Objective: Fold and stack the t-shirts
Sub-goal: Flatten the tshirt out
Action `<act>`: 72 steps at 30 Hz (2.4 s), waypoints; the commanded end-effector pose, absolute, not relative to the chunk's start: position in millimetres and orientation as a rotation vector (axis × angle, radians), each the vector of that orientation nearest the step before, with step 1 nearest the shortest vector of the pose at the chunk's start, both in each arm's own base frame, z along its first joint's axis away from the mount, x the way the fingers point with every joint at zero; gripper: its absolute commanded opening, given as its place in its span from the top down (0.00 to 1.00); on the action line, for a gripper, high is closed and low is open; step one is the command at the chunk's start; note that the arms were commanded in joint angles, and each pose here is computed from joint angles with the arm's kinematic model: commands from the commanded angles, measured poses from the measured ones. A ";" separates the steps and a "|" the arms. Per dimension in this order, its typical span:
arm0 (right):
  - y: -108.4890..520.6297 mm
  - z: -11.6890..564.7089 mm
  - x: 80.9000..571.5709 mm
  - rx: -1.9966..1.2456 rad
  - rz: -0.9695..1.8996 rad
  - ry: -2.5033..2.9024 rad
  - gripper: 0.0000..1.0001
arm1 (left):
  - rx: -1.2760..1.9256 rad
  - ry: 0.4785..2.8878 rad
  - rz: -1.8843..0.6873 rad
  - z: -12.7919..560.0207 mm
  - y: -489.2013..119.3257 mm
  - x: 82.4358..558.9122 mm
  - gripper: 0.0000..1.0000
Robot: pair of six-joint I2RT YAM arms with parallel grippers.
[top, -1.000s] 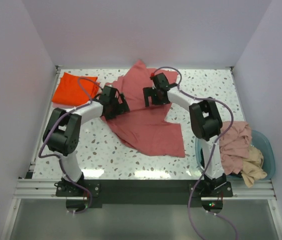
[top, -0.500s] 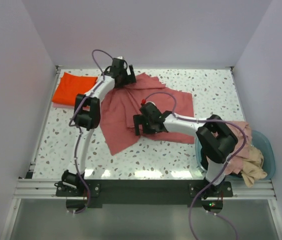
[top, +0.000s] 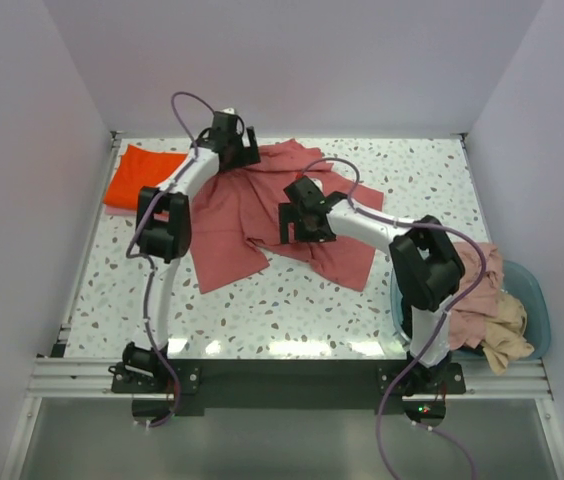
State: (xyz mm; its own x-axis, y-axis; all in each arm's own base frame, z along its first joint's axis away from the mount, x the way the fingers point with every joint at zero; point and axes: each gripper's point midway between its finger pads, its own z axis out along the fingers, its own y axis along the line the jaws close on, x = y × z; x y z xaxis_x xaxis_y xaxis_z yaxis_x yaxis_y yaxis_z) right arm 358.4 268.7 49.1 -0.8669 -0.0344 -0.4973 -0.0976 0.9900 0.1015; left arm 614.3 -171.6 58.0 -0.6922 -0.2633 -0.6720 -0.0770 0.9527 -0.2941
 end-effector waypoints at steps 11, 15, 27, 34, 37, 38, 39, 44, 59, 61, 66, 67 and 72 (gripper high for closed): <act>180.1 81.1 281.2 0.159 0.070 2.636 0.01 | -0.462 2.284 -0.175 161.5 -88.7 396.2 0.00; 164.0 83.5 260.6 0.227 0.086 2.613 0.01 | -0.580 2.440 -0.024 108.7 -63.9 303.5 0.00; 154.2 78.6 245.5 0.268 0.149 2.563 0.01 | -0.700 2.561 -0.198 38.3 -78.1 217.3 0.00; 148.3 77.3 242.6 0.267 0.124 2.562 0.01 | -0.705 2.610 -0.191 21.5 -86.6 231.7 0.09; 145.7 74.8 240.0 0.275 0.117 2.563 0.01 | -0.722 2.609 -0.146 14.9 -82.5 235.0 0.17; 144.8 72.9 238.9 0.274 0.111 2.568 0.01 | -0.728 2.603 -0.133 14.5 -81.4 237.4 0.19; 145.5 73.0 239.0 0.274 0.114 2.567 0.01 | -0.720 2.604 -0.136 12.8 -82.6 239.5 0.23; 139.9 70.1 238.6 0.285 0.076 2.570 0.01 | -0.702 2.658 -0.120 1.3 -87.1 244.1 0.47; 135.1 55.5 241.2 0.312 0.009 2.572 0.02 | -0.658 2.572 -0.119 9.0 -78.6 231.7 1.00; 135.9 48.2 244.1 0.290 -0.012 2.585 0.02 | -0.654 2.541 -0.126 15.4 -76.6 233.3 1.00; 139.4 35.4 246.3 0.319 -0.031 2.611 0.08 | -0.650 2.523 -0.116 20.7 -72.9 231.7 1.00; 137.7 33.5 246.5 0.324 -0.042 2.607 0.10 | -0.654 2.524 -0.116 20.0 -72.6 230.5 1.00; 129.1 31.4 246.8 0.362 -0.058 2.563 0.16 | -0.660 2.525 -0.097 19.0 -70.3 229.3 1.00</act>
State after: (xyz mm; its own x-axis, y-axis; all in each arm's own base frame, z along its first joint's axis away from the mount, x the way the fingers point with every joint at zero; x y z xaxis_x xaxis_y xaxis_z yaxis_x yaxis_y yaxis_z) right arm 235.7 135.6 25.7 -0.8681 0.1973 -0.4555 0.2123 0.9770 0.0186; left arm 233.9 -76.7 20.9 -0.7444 -0.4850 -0.4590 -0.4297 0.8741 -0.2267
